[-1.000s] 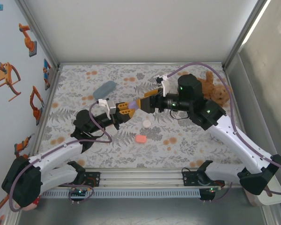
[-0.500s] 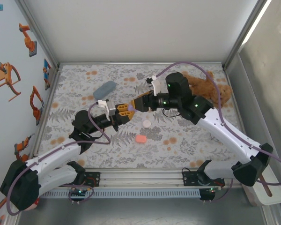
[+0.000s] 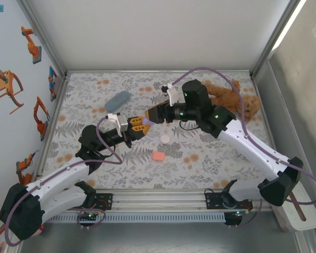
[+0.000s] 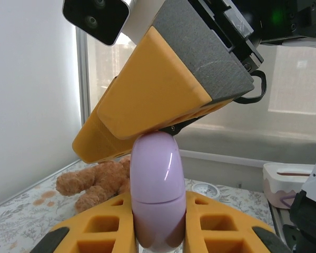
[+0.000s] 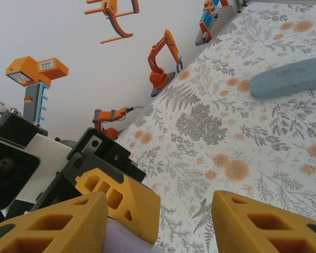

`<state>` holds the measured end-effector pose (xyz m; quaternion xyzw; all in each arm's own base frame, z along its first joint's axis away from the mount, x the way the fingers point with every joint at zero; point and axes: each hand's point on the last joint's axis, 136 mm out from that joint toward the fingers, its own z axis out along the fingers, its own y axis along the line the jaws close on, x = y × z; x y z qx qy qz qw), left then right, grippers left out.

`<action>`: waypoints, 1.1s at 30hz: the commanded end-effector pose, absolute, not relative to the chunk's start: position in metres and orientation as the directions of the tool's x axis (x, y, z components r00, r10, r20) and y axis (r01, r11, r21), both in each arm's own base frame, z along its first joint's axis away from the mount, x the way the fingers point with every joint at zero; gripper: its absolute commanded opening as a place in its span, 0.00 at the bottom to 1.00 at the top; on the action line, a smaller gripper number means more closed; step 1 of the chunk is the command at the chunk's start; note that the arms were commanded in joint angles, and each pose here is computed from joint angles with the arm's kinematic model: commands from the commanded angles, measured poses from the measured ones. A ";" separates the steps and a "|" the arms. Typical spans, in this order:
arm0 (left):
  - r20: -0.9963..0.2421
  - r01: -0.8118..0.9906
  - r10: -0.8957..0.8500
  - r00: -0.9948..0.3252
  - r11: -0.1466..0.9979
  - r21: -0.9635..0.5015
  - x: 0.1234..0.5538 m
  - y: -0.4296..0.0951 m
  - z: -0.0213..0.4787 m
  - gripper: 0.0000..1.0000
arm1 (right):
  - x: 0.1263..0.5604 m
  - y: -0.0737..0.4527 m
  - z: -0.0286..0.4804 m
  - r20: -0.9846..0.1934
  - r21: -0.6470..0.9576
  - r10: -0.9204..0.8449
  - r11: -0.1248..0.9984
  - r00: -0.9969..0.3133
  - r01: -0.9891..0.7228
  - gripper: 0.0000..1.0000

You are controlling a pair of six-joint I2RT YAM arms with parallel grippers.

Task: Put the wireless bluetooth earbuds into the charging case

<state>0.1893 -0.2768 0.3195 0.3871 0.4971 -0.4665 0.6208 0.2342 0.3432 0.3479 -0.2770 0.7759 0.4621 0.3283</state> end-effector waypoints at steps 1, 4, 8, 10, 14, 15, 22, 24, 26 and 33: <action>-0.964 0.952 -0.228 0.140 0.297 0.068 0.188 -0.271 0.337 0.00 | 0.228 0.344 0.335 -0.748 0.531 -0.166 0.433 -0.643 -0.729 0.54; -0.961 0.948 -0.236 0.145 0.312 0.066 0.190 -0.270 0.339 0.00 | 0.226 0.343 0.328 -0.741 0.521 -0.186 0.448 -0.645 -0.727 0.54; -0.957 0.944 -0.251 0.145 0.324 0.058 0.192 -0.268 0.342 0.00 | 0.225 0.341 0.320 -0.741 0.509 -0.195 0.461 -0.643 -0.727 0.54; -0.954 0.944 -0.261 0.146 0.325 0.056 0.192 -0.267 0.344 0.00 | 0.225 0.339 0.316 -0.741 0.504 -0.195 0.470 -0.643 -0.724 0.54; -0.951 0.943 -0.270 0.149 0.329 0.054 0.193 -0.266 0.347 0.00 | 0.223 0.337 0.309 -0.743 0.497 -0.195 0.479 -0.640 -0.723 0.54; -0.951 0.942 -0.270 0.149 0.333 0.053 0.193 -0.266 0.347 0.00 | 0.222 0.336 0.307 -0.743 0.493 -0.201 0.480 -0.638 -0.725 0.54; -0.961 0.942 -0.246 0.125 0.334 0.037 0.197 -0.268 0.339 0.00 | 0.221 0.331 0.301 -0.754 0.446 -0.231 0.506 -0.615 -0.738 0.54; -0.969 0.944 -0.225 0.101 0.328 0.022 0.197 -0.270 0.332 0.00 | 0.223 0.332 0.315 -0.777 0.439 -0.210 0.497 -0.594 -0.749 0.54; -0.979 0.947 -0.190 0.071 0.322 0.006 0.197 -0.272 0.322 0.00 | 0.225 0.333 0.333 -0.800 0.430 -0.181 0.492 -0.572 -0.757 0.55; -0.994 0.940 -0.100 -0.037 0.335 -0.069 0.194 -0.268 0.284 0.00 | 0.232 0.315 0.379 -0.854 0.388 -0.090 0.545 -0.512 -0.743 0.62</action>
